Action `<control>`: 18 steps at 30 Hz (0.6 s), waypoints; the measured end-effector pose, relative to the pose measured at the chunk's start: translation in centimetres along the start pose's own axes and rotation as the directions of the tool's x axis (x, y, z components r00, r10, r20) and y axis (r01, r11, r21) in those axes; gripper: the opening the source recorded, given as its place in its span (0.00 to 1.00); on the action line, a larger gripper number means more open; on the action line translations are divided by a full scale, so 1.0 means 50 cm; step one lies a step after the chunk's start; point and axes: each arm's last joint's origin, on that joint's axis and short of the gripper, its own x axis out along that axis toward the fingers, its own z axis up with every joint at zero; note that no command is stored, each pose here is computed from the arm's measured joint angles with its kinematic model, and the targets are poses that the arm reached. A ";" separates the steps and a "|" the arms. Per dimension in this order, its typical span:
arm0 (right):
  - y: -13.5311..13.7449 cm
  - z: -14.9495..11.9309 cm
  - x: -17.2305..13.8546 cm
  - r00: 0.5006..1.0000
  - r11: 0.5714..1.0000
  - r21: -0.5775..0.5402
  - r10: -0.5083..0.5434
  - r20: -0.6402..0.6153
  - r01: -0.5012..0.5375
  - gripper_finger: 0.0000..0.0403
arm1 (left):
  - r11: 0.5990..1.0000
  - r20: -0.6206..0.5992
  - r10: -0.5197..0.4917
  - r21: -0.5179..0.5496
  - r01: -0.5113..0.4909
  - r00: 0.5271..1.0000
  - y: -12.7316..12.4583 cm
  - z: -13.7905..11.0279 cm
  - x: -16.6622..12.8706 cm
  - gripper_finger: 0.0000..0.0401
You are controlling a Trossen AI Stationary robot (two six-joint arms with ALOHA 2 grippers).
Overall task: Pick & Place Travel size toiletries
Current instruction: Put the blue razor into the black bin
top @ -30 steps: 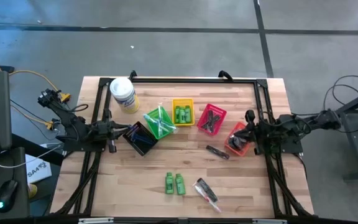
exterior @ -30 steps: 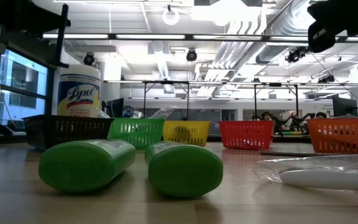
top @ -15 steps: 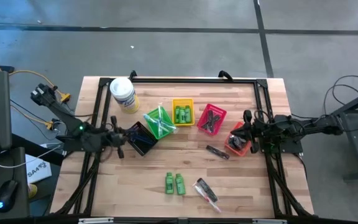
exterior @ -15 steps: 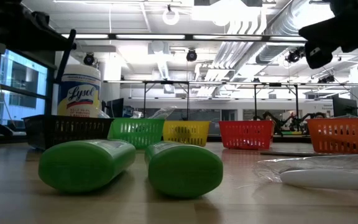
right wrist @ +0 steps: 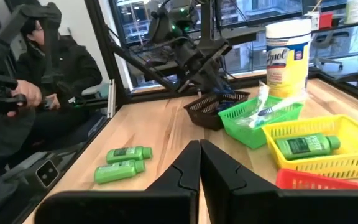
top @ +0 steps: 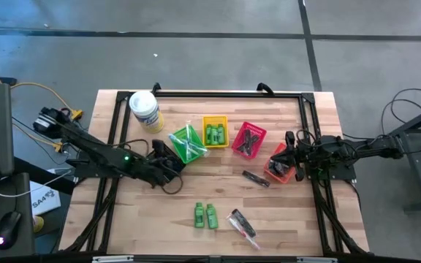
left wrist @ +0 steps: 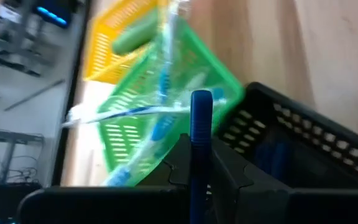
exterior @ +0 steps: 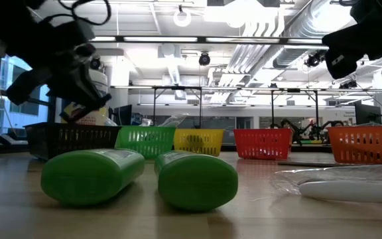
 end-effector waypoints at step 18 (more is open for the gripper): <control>-0.001 -0.004 0.000 1.000 1.000 -0.001 -0.002 -0.022 0.002 0.01 | 0.983 -0.299 -0.184 -0.035 0.182 0.937 0.003 0.042 0.017 0.05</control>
